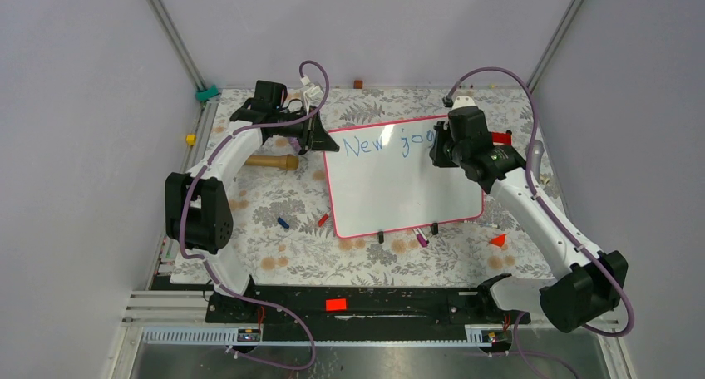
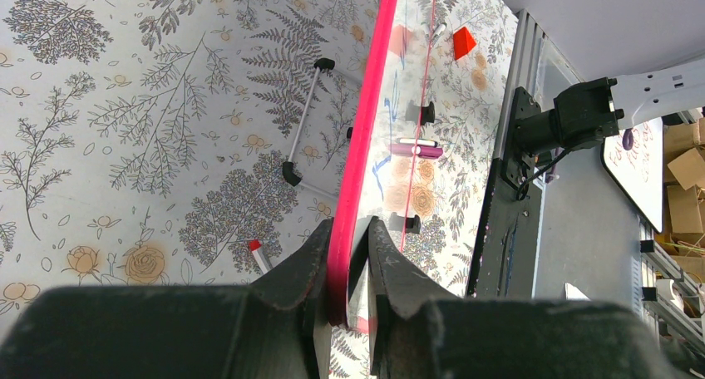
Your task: Write a sentence on the whiteboard
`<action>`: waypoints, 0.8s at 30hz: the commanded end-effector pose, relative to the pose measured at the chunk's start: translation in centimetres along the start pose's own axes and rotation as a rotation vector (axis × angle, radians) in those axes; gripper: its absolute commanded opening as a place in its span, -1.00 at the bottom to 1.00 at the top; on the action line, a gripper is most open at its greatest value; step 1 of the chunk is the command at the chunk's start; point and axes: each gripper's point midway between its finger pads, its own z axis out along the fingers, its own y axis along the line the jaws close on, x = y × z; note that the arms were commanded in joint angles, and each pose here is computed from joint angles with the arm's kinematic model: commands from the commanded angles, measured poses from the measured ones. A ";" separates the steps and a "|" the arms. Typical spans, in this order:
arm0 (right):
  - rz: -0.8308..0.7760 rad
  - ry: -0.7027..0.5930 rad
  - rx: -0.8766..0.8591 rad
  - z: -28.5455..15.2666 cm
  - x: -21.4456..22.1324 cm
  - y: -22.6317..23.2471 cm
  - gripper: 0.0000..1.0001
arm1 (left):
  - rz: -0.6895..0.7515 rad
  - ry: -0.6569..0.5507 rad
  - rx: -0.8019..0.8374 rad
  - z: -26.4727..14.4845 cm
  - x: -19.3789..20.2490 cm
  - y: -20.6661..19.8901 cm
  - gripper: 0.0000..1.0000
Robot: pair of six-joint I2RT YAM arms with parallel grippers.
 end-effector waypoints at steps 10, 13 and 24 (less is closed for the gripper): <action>0.041 -0.109 -0.083 -2.7 -3.0 1.3 -1.00 | 0.128 0.079 -0.201 -0.2 1.7 3.6 -0.83; 0.048 -0.134 -0.075 -3.6 -3.5 0.7 -1.00 | 0.126 0.080 -0.202 -0.2 1.7 3.7 -0.83; 0.092 -0.163 0.021 -3.3 -4.7 -2.4 -1.00 | 0.124 0.080 -0.203 -0.2 1.7 3.7 -0.84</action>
